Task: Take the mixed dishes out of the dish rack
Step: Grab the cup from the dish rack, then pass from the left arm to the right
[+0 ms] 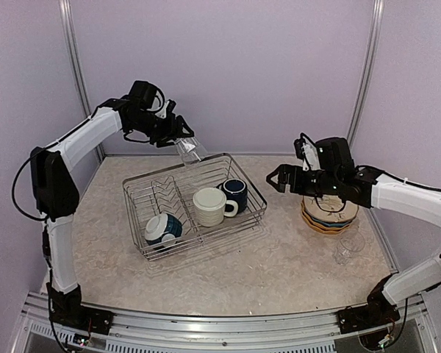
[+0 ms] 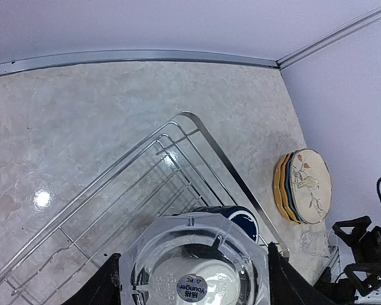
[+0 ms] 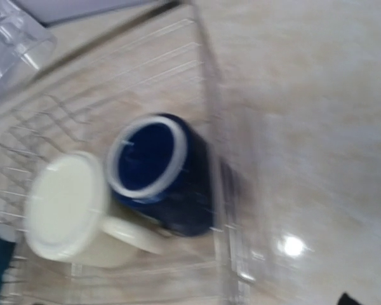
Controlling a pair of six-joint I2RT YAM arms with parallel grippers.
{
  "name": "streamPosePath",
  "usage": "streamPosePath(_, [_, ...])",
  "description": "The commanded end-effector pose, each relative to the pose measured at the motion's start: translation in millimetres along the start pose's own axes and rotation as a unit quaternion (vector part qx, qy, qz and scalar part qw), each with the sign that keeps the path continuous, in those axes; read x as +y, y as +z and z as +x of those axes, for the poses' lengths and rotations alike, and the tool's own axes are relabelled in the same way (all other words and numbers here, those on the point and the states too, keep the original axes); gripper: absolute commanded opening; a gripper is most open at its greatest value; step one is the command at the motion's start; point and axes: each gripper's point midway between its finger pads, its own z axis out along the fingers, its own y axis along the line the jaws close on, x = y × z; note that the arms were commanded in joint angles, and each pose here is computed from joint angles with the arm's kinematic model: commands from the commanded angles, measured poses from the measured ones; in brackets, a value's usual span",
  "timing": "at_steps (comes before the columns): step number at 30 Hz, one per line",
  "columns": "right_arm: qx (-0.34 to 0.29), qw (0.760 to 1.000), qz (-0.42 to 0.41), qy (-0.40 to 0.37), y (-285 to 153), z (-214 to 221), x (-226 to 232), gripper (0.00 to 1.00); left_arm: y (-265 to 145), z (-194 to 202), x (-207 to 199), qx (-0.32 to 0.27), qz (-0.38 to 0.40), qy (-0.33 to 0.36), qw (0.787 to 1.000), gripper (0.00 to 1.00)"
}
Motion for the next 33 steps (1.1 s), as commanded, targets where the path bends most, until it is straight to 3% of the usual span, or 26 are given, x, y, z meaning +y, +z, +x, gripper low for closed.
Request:
streamPosePath(1, [-0.023, 0.991, -0.128, 0.011, 13, -15, 43, 0.98, -45, -13, -36, -0.031, 0.099, -0.043, 0.994, 0.03])
streamPosePath(4, [-0.030, 0.973, -0.228, 0.028, 24, -32, 81, 0.98, -56, -9, -55, -0.030, 0.153, -0.060, 0.986, 0.03])
streamPosePath(8, [-0.035, 0.929, -0.355, 0.096, 36, -47, 116, 0.97, -57, -4, -73, -0.038, 0.189, -0.047, 0.980, 0.03])
streamPosePath(15, [-0.059, 0.860, -0.468, 0.193, 38, -63, 138, 0.95, -46, 14, -108, -0.074, 0.225, 0.016, 0.971, 0.03])
streamPosePath(21, [-0.052, 0.838, -0.492, 0.229, 38, -60, 139, 0.95, -34, 23, -120, -0.087, 0.238, 0.039, 0.967, 0.03])
streamPosePath(25, [-0.041, 0.824, -0.509, 0.246, 35, -56, 140, 0.94, -40, 28, -125, -0.103, 0.280, 0.068, 0.952, 0.03])
streamPosePath(33, [-0.010, 0.800, -0.538, 0.267, 39, -41, 142, 0.80, -49, 44, -129, -0.108, 0.348, 0.117, 0.924, 0.03])
